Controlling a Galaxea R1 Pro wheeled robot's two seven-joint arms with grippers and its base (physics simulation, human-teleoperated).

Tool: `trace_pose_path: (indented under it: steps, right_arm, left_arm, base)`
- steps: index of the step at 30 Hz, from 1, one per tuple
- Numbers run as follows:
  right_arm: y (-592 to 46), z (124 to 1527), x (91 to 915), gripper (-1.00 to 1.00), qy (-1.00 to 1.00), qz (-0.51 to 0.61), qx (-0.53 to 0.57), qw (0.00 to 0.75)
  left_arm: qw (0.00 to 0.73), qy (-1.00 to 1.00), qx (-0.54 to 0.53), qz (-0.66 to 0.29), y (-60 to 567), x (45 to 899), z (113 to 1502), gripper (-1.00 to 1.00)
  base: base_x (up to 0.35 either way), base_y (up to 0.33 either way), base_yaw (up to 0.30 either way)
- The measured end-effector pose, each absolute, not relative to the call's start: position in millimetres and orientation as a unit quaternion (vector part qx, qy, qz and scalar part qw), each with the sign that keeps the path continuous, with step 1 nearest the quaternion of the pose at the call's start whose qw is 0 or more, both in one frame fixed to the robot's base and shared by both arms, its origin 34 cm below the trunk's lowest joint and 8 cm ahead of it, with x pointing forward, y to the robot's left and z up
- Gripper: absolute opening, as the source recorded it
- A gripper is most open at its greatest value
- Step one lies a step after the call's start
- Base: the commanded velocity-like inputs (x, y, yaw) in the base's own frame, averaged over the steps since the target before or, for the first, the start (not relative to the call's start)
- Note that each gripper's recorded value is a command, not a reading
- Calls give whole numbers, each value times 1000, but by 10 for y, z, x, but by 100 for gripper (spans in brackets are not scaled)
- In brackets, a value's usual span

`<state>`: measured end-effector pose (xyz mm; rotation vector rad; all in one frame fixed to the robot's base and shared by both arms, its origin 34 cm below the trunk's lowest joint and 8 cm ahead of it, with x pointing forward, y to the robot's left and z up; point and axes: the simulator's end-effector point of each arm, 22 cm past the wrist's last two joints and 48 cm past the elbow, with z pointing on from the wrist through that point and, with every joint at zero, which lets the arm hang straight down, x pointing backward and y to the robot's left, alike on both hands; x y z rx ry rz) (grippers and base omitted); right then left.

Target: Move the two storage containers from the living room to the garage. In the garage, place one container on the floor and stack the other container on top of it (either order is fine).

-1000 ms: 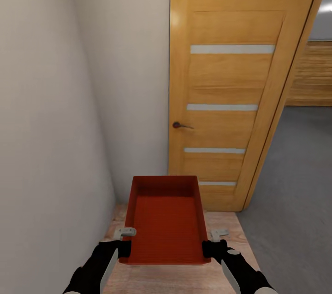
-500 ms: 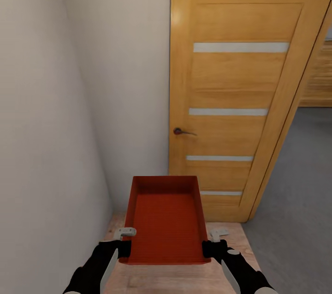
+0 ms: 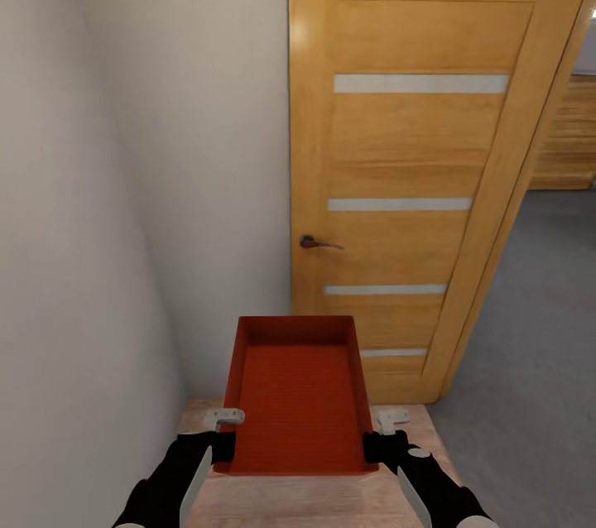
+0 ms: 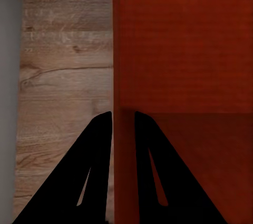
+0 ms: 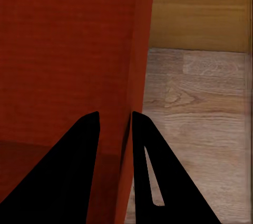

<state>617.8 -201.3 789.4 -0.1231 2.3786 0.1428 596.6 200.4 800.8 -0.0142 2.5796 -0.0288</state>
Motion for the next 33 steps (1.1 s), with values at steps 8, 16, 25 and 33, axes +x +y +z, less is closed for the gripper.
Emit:
trace_pose_path:
  steps: [8,16,25,33]
  right_arm:
    - [-2012,7893,6177,-100,927,55,-48,369]
    - [-2011,7893,6177,-100,927,55,-48,369]
    - [-2011,7893,6177,-100,927,55,-48,369]
    - [-2010,7895,6175,-100,927,55,-48,369]
  left_arm:
    - [277,961,-5,-11,2005,5966,8007,-100]
    - [277,961,-5,-11,2006,5967,8006,-100]
    - [277,961,-5,-11,2006,5966,8006,-100]
    - [277,961,-6,-11,2006,5963,8007,-100]
  base:
    - [1,0,-273]
    - [0,0,-275]
    - [1,1,-275]
    - [123,155,-275]
